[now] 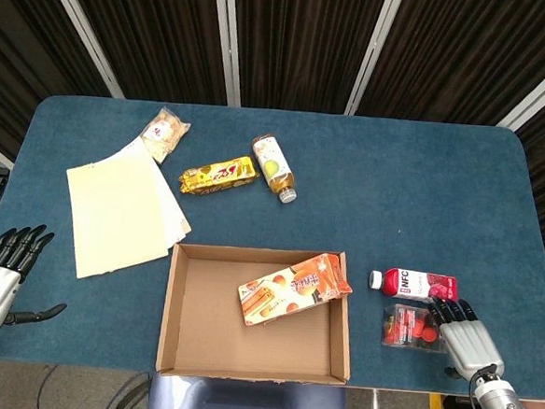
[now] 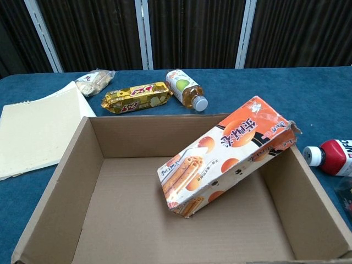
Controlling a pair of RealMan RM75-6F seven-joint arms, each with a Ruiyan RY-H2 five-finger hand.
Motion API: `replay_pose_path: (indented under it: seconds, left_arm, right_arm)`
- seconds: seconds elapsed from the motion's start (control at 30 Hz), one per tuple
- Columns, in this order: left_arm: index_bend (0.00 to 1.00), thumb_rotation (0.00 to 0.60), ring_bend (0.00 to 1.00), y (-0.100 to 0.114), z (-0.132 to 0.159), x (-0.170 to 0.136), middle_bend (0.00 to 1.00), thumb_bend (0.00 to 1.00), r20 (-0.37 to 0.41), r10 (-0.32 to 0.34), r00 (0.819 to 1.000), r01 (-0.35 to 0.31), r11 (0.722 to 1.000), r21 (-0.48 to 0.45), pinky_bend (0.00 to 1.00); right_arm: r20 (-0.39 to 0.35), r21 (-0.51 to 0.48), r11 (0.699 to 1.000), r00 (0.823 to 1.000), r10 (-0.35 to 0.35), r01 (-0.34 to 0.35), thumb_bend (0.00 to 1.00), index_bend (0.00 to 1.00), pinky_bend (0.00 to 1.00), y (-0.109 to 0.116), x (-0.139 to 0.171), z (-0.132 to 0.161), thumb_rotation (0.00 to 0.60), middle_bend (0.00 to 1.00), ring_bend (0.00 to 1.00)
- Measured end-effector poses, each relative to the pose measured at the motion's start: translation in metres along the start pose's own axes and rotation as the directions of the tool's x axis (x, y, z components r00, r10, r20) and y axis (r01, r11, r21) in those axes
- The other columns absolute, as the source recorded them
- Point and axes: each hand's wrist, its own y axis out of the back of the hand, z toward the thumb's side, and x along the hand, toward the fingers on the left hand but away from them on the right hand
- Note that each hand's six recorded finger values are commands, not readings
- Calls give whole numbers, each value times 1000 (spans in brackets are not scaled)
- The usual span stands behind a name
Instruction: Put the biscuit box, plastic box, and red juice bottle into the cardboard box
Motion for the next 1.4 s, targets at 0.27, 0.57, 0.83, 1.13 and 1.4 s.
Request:
replay_pose_path:
  seconds: [0.27,0.57,0.83,1.13,1.4]
  left_arm:
    - [0,422,0,-8,-1,5,0,23,-18,-23,1000,24,1000,14,0]
    - [0,423,0,-9,-7,9,0,25,-48,-24,999,25,1000,16,0]
    - [0,422,0,-5,-10,8,0,24,-58,-13,998,14,1000,14,0]
    - [0,423,0,2,-12,5,0,24,-59,13,998,-13,1000,1,0]
    - [0,420,0,1,-13,5,0,23,-64,10,998,-9,1000,7,0]
  right_arm:
    - [-31,-17,999,999,27,-27,88,3,185,-15,-26,6,600,9,8]
    - [-59,-16,997,996,74,-75,338,478,715,-30,-45,12,600,465,485]
    - [-53,8,998,997,62,-62,408,699,951,-27,-43,13,600,660,703]
    - [-49,43,999,998,-32,34,417,730,976,15,-32,19,600,664,724]
    - [-34,97,985,989,-141,144,417,731,976,83,-23,22,600,664,724]
